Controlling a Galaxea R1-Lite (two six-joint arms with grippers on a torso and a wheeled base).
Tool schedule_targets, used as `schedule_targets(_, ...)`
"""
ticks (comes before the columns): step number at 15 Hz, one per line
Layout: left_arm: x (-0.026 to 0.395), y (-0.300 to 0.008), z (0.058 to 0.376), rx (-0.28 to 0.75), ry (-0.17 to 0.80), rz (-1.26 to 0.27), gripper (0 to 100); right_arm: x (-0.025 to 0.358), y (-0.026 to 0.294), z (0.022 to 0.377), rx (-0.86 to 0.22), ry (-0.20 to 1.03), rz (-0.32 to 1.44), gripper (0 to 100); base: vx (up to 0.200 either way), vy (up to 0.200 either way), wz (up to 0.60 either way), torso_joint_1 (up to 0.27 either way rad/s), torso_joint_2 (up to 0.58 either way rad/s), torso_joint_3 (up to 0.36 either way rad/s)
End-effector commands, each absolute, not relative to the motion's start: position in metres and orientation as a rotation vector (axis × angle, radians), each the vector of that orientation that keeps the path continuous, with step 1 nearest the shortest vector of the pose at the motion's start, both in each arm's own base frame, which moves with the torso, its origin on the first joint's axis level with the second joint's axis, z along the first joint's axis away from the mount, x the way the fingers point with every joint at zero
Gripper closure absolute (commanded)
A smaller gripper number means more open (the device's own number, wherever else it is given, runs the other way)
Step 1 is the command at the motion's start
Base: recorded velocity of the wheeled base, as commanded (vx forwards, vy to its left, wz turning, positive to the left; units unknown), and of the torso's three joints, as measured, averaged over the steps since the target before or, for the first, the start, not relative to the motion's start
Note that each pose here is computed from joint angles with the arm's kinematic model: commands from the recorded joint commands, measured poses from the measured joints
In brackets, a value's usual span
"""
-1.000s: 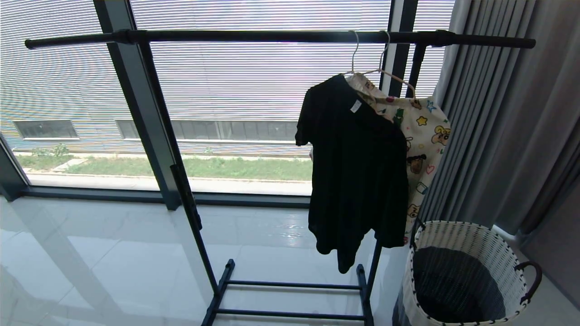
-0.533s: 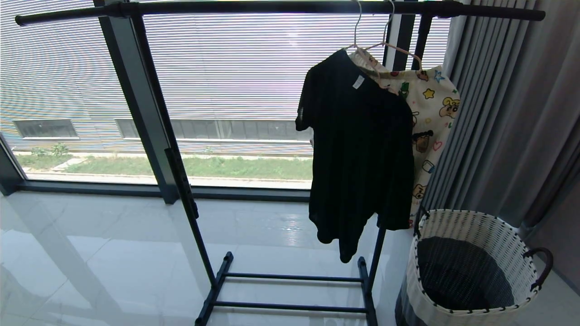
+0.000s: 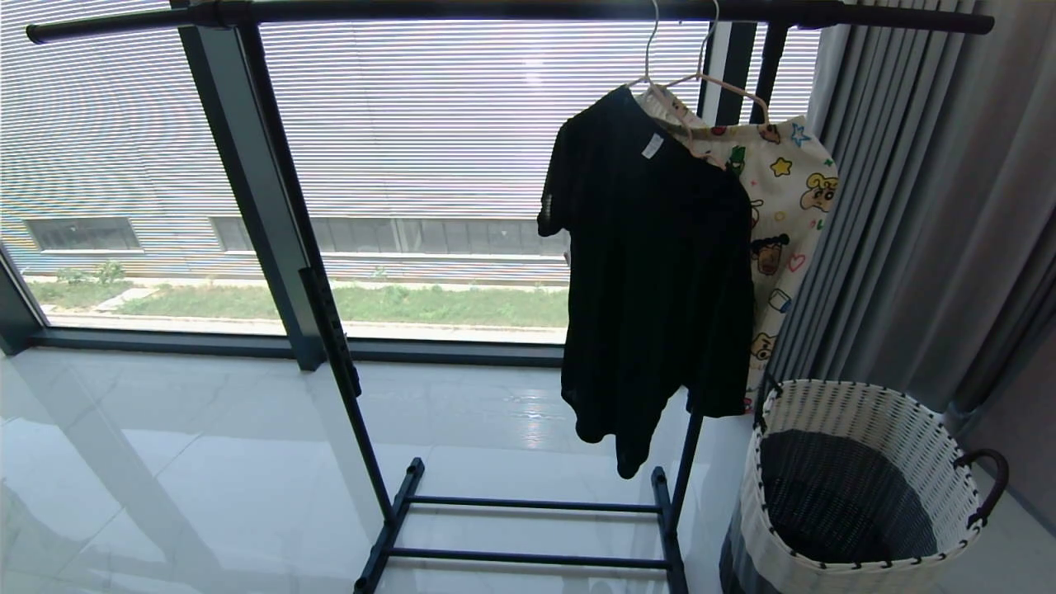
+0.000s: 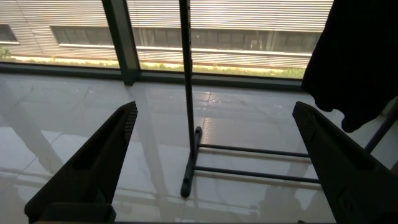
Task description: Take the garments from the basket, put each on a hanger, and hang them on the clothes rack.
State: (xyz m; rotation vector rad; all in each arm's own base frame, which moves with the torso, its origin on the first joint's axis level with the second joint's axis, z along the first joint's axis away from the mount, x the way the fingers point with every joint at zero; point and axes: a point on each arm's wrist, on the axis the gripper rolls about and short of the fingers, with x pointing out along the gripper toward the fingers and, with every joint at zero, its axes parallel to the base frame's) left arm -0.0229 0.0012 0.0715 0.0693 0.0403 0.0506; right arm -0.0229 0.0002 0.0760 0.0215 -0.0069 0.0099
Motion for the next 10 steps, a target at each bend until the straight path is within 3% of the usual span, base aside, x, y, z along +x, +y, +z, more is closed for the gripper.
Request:
schedule_targets(1,-0.0229,0.0012,0.0716,0.068,0.04,0.051,0,-0.0228,0.0002,0.0761,0.021,-0.006,0.011,0,0.0,0.0,0.0,0.0,0.0,0.0)
schedule_targets(10,-0.0229,0.0012,0.0716,0.068,0.04,0.051,0,-0.0228,0.0002,0.0761,0.021,-0.006,0.011,0,0.0,0.0,0.0,0.0,0.0,0.0)
